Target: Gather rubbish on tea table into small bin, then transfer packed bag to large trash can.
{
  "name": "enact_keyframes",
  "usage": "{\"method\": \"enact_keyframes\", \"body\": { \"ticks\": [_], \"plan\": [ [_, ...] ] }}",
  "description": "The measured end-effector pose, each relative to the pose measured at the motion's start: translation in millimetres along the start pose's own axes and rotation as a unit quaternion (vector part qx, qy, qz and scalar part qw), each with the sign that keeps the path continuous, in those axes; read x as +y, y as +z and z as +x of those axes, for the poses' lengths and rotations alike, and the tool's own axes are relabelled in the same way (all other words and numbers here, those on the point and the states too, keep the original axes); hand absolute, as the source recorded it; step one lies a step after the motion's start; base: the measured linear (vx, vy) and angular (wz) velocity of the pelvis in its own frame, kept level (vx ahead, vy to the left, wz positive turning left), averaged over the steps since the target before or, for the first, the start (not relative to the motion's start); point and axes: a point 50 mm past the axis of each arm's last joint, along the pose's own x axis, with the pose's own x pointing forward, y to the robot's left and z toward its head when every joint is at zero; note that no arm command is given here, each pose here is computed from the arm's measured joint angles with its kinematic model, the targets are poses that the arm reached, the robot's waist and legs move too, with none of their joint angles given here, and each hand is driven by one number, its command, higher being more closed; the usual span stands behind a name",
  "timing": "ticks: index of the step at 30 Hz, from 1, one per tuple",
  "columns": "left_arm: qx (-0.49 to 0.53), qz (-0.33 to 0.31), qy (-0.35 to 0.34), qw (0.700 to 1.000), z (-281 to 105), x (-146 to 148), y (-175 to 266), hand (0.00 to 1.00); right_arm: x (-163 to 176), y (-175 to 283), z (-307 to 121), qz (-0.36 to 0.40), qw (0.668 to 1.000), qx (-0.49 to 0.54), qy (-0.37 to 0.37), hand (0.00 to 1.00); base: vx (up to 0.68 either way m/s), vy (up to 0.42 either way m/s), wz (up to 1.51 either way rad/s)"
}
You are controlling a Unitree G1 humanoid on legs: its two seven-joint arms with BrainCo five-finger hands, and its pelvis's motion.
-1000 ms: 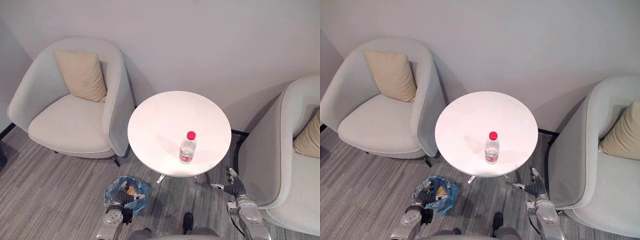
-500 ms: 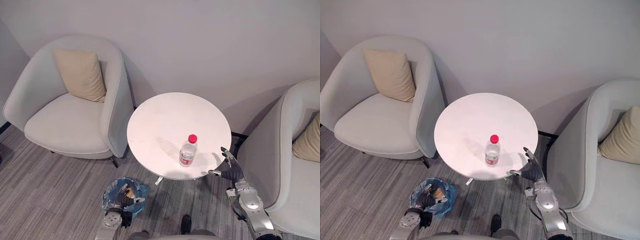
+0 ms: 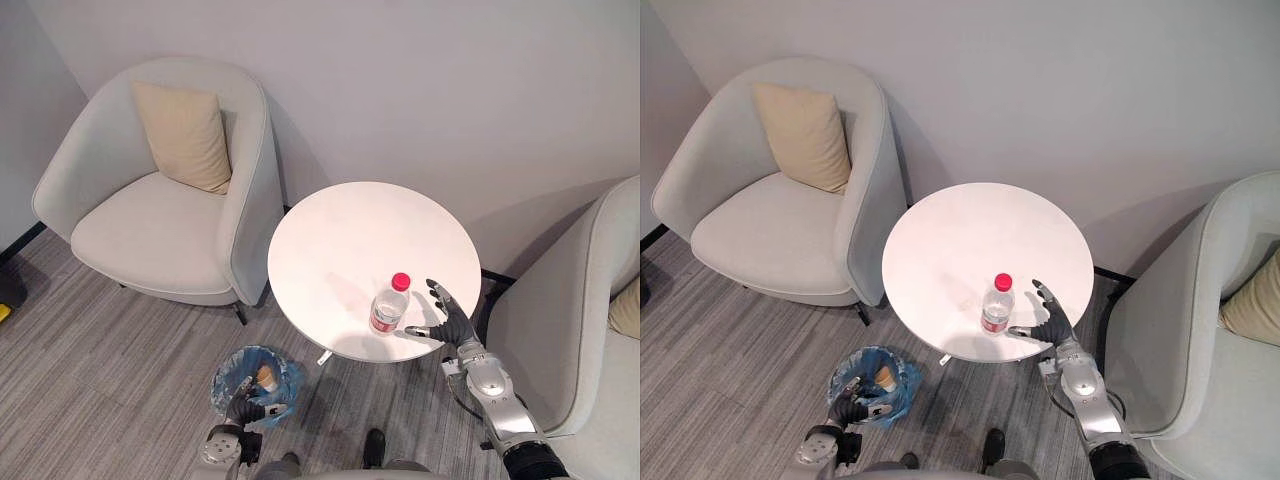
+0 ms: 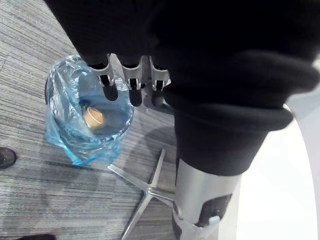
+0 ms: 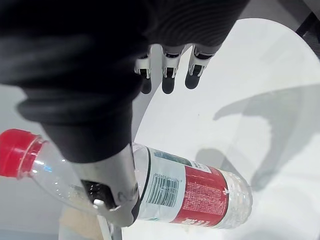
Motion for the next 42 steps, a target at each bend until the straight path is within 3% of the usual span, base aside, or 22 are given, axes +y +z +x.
{"method": "enact_keyframes", "body": {
  "ticks": [20, 21, 32, 42],
  "plan": [
    [-0.021, -0.012, -0.004, 1.000, 0, -3, 9, 0.00, 14, 14, 34, -0.006, 1.000, 0.002, 0.012, 0.00, -0.02, 0.007, 0.10],
    [-0.020, -0.012, -0.003, 1.000, 0, -3, 8, 0.00, 14, 17, 38, -0.002, 1.000, 0.001, 0.008, 1.00, -0.01, 0.004, 0.15],
    [-0.039, -0.040, -0.004, 0.998, 0, -9, 15, 0.00, 11, 54, 65, 0.017, 0.999, -0.045, -0.009, 1.00, 0.00, 0.007, 0.08],
    [-0.036, -0.042, -0.004, 0.998, 0, -10, 13, 0.00, 12, 97, 42, 0.057, 0.984, -0.167, -0.018, 1.00, -0.01, 0.010, -0.03]
  ]
}}
